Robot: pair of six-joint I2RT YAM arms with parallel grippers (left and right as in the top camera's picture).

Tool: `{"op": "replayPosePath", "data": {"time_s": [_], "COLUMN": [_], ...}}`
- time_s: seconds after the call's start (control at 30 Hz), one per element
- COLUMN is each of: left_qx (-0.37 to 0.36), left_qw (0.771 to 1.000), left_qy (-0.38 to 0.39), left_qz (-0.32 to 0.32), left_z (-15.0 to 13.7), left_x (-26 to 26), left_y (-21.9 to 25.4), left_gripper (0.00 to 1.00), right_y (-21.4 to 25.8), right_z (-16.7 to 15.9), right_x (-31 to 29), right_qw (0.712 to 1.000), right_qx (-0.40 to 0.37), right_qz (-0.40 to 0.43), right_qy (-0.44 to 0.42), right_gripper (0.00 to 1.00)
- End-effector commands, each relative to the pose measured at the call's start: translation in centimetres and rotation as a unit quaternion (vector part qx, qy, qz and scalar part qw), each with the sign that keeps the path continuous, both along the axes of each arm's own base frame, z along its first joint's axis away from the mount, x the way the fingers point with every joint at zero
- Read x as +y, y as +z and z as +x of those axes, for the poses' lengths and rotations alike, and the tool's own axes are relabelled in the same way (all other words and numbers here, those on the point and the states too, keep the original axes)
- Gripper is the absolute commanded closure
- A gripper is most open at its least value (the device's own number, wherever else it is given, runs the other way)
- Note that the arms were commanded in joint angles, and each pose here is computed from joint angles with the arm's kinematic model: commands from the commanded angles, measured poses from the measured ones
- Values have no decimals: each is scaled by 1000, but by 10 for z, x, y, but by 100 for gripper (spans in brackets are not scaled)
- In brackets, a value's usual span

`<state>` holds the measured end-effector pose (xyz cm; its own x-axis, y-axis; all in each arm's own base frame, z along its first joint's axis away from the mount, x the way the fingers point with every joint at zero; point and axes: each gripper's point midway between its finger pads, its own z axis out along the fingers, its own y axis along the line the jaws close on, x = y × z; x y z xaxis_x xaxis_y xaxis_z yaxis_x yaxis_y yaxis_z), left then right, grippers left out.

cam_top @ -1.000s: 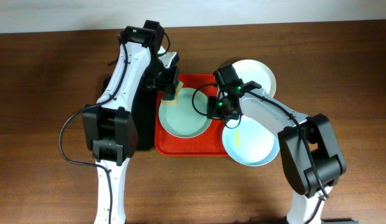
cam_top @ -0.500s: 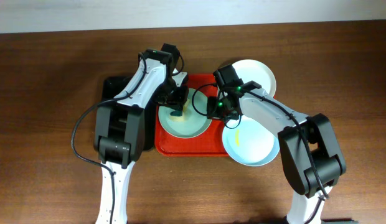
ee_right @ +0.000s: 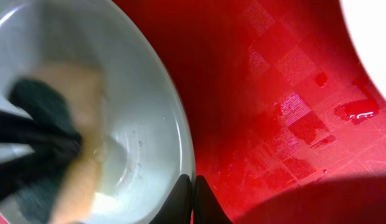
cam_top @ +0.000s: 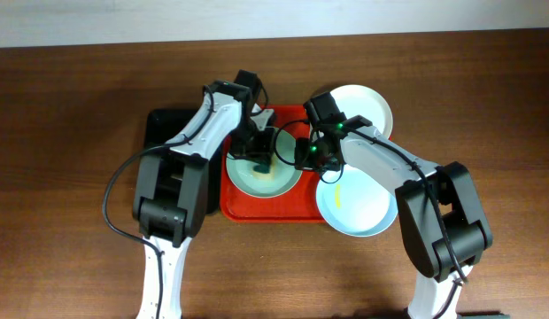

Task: Clean dirty plates on tray and stack at the side
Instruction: 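Scrub the pale green plate with the sponge in the left gripper, then lift the sponge with the left gripper back over the black tray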

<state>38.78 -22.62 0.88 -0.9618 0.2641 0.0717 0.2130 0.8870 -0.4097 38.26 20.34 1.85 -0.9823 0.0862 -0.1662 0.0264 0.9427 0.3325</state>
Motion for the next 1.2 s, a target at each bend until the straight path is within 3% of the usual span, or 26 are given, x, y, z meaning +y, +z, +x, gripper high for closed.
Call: {"op": "replayPosePath", "data": {"time_s": [0.0,0.3,0.4,0.53,0.63,0.7,0.77,0.87,0.93,1.17], "left_qx": [75,-62,-142,-183,-175,-159,-147,-130,-117,-75], "left_qw": [995,996,989,972,959,944,940,935,918,916], "left_qy": [-12,15,39,82,112,151,170,192,231,260], "left_qz": [-61,-69,22,123,192,246,256,269,300,297], "left_z": [-33,12,22,21,16,12,10,7,3,-14], "left_x": [-33,-4,42,98,134,166,182,200,224,245], "left_y": [-16,83,125,154,154,151,147,139,126,72], "left_gripper": [100,100,100,100,100,100,100,100,100,100], "right_y": [-6,-6,-6,-6,-7,-7,-7,-8,-8,-8], "right_z": [-6,-6,-6,-6,-7,-7,-9,-10,-9,-8], "right_x": [2,2,2,2,2,2,1,0,-1,-1], "right_qw": [1000,1000,1000,1000,1000,1000,1000,1000,1000,1000], "right_qx": [8,8,8,8,9,11,13,16,15,12], "right_qz": [0,0,0,0,-1,-1,-2,-4,-7,-8], "right_qy": [10,10,10,10,10,10,10,9,8,8], "right_gripper": [96,96,96,96,95,86,82,66,61,61]}}
